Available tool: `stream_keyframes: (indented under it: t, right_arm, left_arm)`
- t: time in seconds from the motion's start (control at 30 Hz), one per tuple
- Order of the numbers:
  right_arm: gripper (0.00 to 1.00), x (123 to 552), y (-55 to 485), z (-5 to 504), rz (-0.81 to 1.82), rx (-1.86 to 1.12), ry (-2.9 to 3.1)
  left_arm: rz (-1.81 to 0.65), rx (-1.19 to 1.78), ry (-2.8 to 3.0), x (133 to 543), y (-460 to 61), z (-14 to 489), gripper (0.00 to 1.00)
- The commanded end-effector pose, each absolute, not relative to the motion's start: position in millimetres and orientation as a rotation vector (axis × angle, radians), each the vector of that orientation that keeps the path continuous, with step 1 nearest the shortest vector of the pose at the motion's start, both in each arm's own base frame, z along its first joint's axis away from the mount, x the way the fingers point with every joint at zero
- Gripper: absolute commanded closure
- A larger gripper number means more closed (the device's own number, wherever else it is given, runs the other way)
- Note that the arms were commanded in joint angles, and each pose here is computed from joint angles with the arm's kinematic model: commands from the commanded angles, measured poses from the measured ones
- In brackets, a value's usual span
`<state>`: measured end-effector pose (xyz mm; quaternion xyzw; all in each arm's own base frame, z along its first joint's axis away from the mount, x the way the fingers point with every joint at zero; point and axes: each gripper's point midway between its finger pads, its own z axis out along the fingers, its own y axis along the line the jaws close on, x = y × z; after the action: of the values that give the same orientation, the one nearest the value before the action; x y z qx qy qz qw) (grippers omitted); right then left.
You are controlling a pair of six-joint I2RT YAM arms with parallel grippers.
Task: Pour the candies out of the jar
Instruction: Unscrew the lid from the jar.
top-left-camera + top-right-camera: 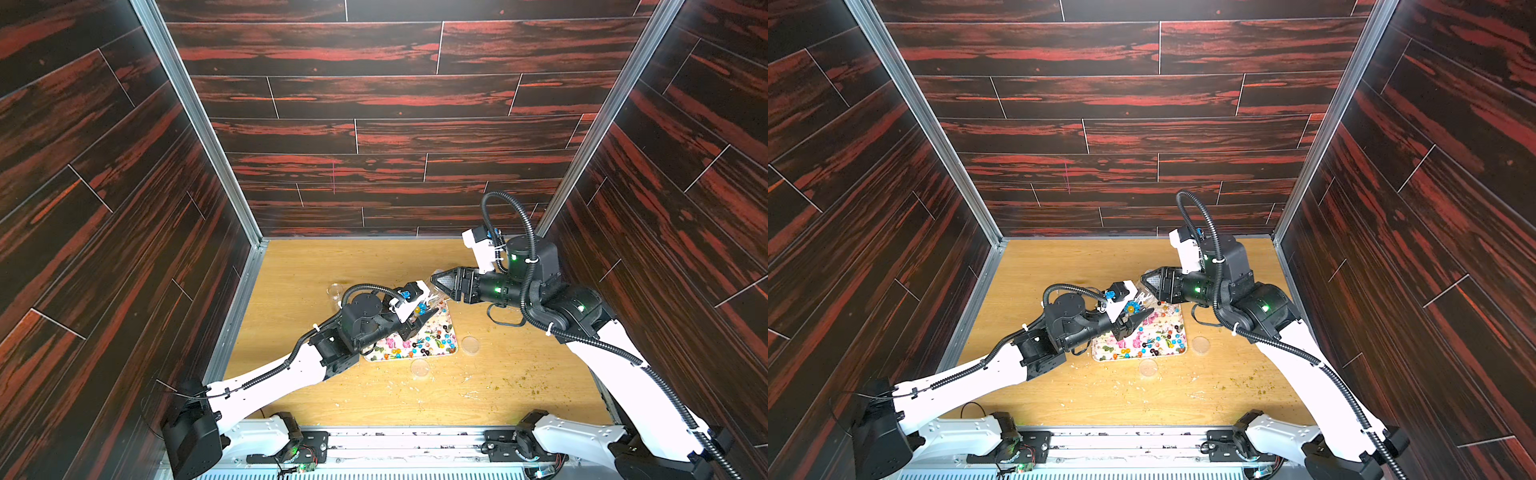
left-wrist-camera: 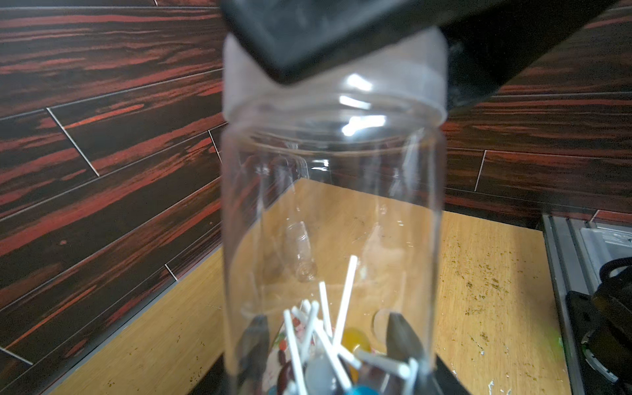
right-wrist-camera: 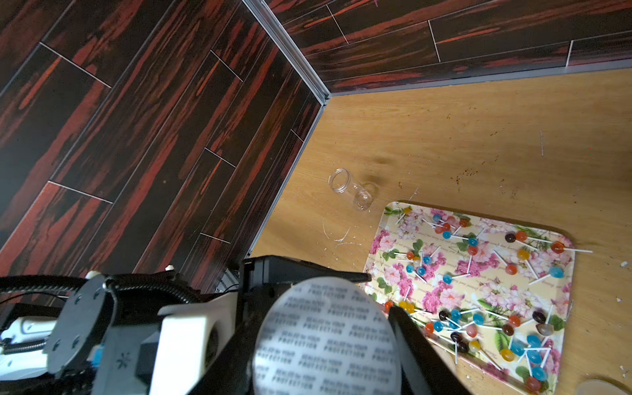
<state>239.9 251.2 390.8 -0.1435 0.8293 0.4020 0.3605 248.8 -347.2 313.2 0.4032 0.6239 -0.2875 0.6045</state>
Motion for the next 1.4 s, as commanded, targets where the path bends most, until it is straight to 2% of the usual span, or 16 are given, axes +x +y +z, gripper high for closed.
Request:
stream_keyframes:
  t: [0.0, 0.5, 0.87, 1.03, 1.1, 1.37]
  right_arm:
    - [0.46, 226.7, 251.4, 403.7, 1.031, -0.514, 2.051]
    - [0.49, 182.0, 260.8, 440.7, 1.075, -1.029, 1.710]
    - [0.48, 157.3, 262.1, 450.5, 1.037, -1.289, 1.490]
    - [0.42, 161.8, 263.3, 449.4, 1.018, -1.297, 1.503]
    - [0.34, 162.0, 263.4, 448.7, 1.027, -1.294, 1.515]
    - [0.16, 157.2, 259.1, 456.2, 1.047, -1.253, 1.539]
  left_arm:
    - [-0.776, 0.918, 1.393, 229.6, -343.5, 337.5, 0.69]
    - [-1.243, 1.025, 1.289, 150.9, -339.0, 382.5, 0.68]
    - [-1.365, 1.047, 1.283, 130.5, -332.5, 391.1, 0.68]
    - [-1.336, 1.028, 1.275, 134.6, -331.2, 391.0, 0.68]
    - [-1.320, 1.023, 1.277, 137.2, -331.7, 390.0, 0.68]
    - [-1.262, 1.000, 1.290, 148.4, -333.8, 383.2, 0.67]
